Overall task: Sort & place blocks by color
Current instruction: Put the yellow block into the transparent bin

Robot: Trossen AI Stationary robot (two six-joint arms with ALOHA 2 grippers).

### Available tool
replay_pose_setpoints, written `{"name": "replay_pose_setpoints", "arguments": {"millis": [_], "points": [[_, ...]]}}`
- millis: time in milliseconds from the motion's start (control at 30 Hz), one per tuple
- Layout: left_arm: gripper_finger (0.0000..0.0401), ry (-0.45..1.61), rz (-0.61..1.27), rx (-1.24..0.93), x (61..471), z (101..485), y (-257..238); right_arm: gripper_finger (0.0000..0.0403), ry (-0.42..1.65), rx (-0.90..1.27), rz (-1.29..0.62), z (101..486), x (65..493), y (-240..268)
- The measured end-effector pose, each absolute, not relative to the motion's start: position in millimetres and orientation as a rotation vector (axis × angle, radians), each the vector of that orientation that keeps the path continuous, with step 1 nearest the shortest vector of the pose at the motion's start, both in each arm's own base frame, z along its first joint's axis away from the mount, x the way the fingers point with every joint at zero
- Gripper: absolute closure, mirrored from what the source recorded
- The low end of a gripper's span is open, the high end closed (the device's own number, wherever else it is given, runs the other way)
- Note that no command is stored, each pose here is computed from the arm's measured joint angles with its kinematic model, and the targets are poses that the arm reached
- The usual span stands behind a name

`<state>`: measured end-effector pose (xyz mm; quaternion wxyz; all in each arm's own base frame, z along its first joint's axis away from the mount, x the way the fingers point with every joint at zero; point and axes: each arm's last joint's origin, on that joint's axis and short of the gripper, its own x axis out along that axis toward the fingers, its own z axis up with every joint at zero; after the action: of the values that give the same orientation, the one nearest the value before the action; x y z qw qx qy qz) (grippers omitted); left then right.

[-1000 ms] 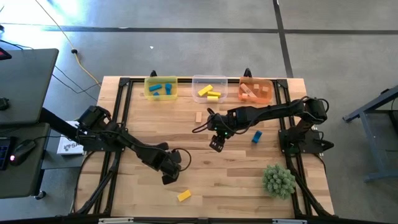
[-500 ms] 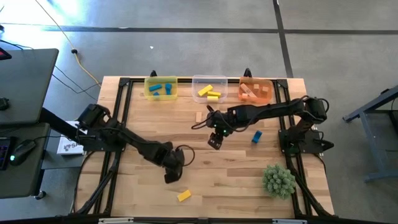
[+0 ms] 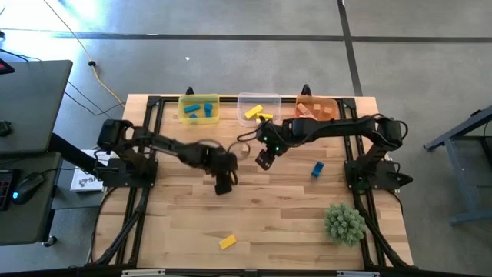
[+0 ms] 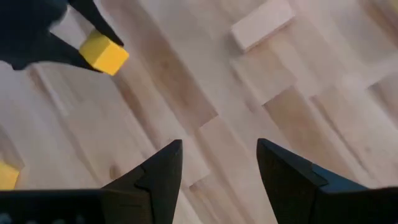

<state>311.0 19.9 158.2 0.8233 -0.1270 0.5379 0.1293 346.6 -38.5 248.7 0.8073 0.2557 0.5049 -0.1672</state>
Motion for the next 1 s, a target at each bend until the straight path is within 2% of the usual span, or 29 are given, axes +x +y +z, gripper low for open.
{"name": "replay_pose_setpoints", "arguments": {"millis": [400,700,1000], "points": [[0.0297,0.944,0.329,-0.318,303,172,117,0.0208,1.036,0.673,-0.499,249,340,-80],[0.0297,0.746,0.418,-0.315,295,184,164,0.0208,0.986,0.733,-0.546,250,339,-92],[0.0297,0.489,0.505,-0.26,292,203,199,0.0208,0.878,0.697,-0.578,255,346,-97]]}}
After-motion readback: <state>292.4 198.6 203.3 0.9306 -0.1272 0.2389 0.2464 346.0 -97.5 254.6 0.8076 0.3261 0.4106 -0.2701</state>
